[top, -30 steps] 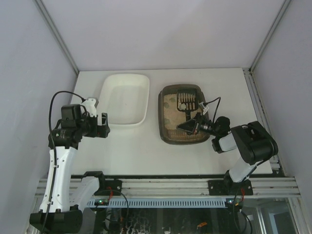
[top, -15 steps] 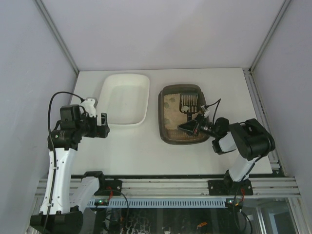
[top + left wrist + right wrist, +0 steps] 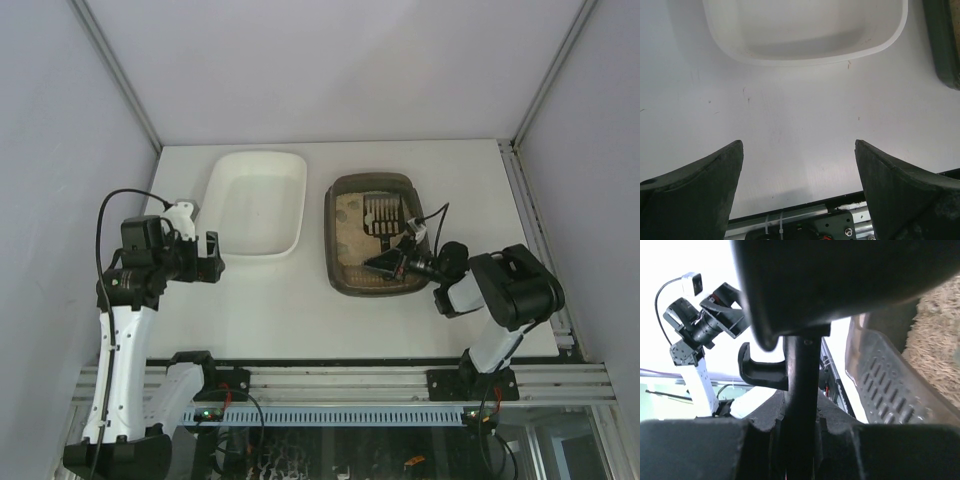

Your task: Clean the litter box

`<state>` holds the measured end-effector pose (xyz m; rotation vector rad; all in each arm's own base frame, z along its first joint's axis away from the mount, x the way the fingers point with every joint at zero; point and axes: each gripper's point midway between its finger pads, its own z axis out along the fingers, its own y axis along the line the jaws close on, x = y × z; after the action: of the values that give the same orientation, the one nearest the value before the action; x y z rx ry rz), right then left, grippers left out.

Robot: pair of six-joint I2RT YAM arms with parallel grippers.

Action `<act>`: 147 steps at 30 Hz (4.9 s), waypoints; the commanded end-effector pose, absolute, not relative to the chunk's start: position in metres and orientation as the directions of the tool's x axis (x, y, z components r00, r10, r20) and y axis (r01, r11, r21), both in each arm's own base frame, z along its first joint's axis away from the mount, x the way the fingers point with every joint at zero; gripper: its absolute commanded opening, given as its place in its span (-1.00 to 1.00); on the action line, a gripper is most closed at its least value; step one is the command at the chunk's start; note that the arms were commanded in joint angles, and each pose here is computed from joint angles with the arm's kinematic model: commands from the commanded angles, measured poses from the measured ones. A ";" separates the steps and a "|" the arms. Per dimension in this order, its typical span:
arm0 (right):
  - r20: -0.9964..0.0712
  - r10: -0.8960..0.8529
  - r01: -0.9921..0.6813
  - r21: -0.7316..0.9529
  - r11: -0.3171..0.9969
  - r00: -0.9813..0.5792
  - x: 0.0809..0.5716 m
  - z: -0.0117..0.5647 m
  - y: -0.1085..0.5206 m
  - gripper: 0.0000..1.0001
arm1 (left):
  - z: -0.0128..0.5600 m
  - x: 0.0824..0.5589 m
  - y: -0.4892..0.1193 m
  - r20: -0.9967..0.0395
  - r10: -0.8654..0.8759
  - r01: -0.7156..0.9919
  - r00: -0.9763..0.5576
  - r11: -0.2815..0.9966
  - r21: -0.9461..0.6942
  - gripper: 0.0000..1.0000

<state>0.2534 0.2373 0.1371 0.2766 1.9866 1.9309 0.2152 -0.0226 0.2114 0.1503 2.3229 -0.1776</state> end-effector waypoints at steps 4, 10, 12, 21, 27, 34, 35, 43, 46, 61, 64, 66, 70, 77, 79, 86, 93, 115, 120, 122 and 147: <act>-0.159 0.354 -0.151 0.987 0.051 -0.922 0.254 0.140 0.239 -1.00 | 0.211 0.217 -0.023 -0.744 0.034 0.159 -0.668 0.983 -0.098 0.92; -0.155 0.349 -0.136 0.988 0.079 -0.924 0.262 0.144 0.244 -1.00 | 0.206 0.220 -0.015 -0.733 0.004 0.105 -0.680 0.990 -0.092 0.95; -0.154 0.318 -0.133 0.987 0.085 -0.936 0.262 0.148 0.253 -1.00 | 0.205 0.222 -0.008 -0.729 -0.033 0.062 -0.683 0.993 -0.103 0.99; -0.076 0.397 -0.107 0.992 -0.059 -0.915 0.276 0.173 0.243 -1.00 | 0.210 0.220 -0.006 -0.718 -0.087 0.062 -0.691 0.982 -0.178 0.98; -0.142 0.322 -0.132 0.990 0.052 -0.936 0.263 0.163 0.264 -1.00 | 0.211 0.219 -0.008 -0.724 -0.082 0.074 -0.685 0.981 -0.181 0.97; -0.192 0.304 -0.173 0.981 0.088 -0.933 0.258 0.176 0.264 -1.00 | 0.210 0.220 -0.010 -0.718 -0.079 0.087 -0.692 0.978 -0.191 0.97; -0.198 0.325 -0.174 0.979 0.102 -0.925 0.263 0.178 0.257 -1.00 | 0.209 0.220 -0.010 -0.716 -0.079 0.085 -0.694 0.978 -0.191 0.97; -0.311 0.292 -0.212 0.921 0.326 -0.904 0.280 0.188 0.255 -1.00 | 0.218 0.214 -0.012 -0.669 -0.112 0.096 -0.735 0.959 -0.266 0.95; -0.348 0.236 -0.223 0.874 0.432 -0.908 0.291 0.199 0.268 -1.00 | 0.236 0.212 -0.018 -0.628 -0.189 0.110 -0.755 0.908 -0.405 0.93; -0.484 -0.299 -0.401 0.118 0.909 -0.822 0.328 0.188 0.357 -1.00 | 0.264 0.217 -0.007 -0.519 -0.387 0.017 -0.762 0.789 -0.614 0.91; -0.475 -0.398 -0.421 -0.061 0.905 -0.785 0.337 0.172 0.365 -1.00 | 0.260 0.220 0.004 -0.497 -0.412 -0.035 -0.764 0.795 -0.606 0.91; -0.477 -0.435 -0.432 -0.124 0.893 -0.764 0.341 0.167 0.366 -1.00 | 0.255 0.222 0.012 -0.478 -0.423 -0.070 -0.770 0.800 -0.596 0.90; -0.498 -0.526 -0.502 -0.195 0.843 -0.690 0.341 0.158 0.376 -1.00 | 0.248 0.225 0.023 -0.471 -0.438 -0.117 -0.766 0.815 -0.568 0.89; -0.518 -0.711 -0.526 -0.481 0.702 -0.475 0.360 0.166 0.388 -1.00 | 0.251 0.229 0.044 -0.558 -0.431 -0.168 -0.710 0.872 -0.459 0.94; -0.528 -0.716 -0.525 -0.490 0.696 -0.456 0.364 0.170 0.390 -1.00 | 0.254 0.229 0.044 -0.575 -0.424 -0.162 -0.699 0.878 -0.451 1.00; -0.648 -0.574 -0.453 -0.369 0.811 -0.500 0.348 0.222 0.376 -1.00 | 0.261 0.237 0.035 -0.596 -0.382 -0.133 -0.706 0.899 -0.417 0.99; -0.604 -0.252 -0.387 0.104 0.916 -0.757 0.273 0.220 0.285 -1.00 | 0.305 0.292 -0.066 -0.726 -0.171 0.164 -0.666 0.916 -0.366 0.99; -0.160 0.020 -0.053 0.443 0.895 -0.987 0.264 0.112 0.212 -1.00 | 0.174 0.392 -0.263 -0.246 -0.481 -0.214 -0.842 0.715 -0.666 0.99; -0.111 0.021 -0.039 0.511 0.858 -0.994 0.288 0.104 0.228 -1.00 | 0.165 0.402 -0.288 -0.128 -0.533 -0.282 -0.836 0.617 -0.734 0.99; -0.105 0.019 -0.038 0.513 0.858 -0.994 0.296 0.100 0.231 -1.00 | 0.163 0.407 -0.295 -0.127 -0.529 -0.277 -0.839 0.617 -0.736 0.99; 0.021 -0.098 -0.065 0.608 0.792 -0.995 0.313 0.073 0.277 -1.00 | 0.151 0.422 -0.311 -0.038 -0.557 -0.318 -0.830 0.528 -0.787 0.99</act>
<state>0.3245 0.2590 0.0671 -0.0331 3.0133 0.9029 0.4100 -0.3049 0.1269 -0.7569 2.5533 -1.1124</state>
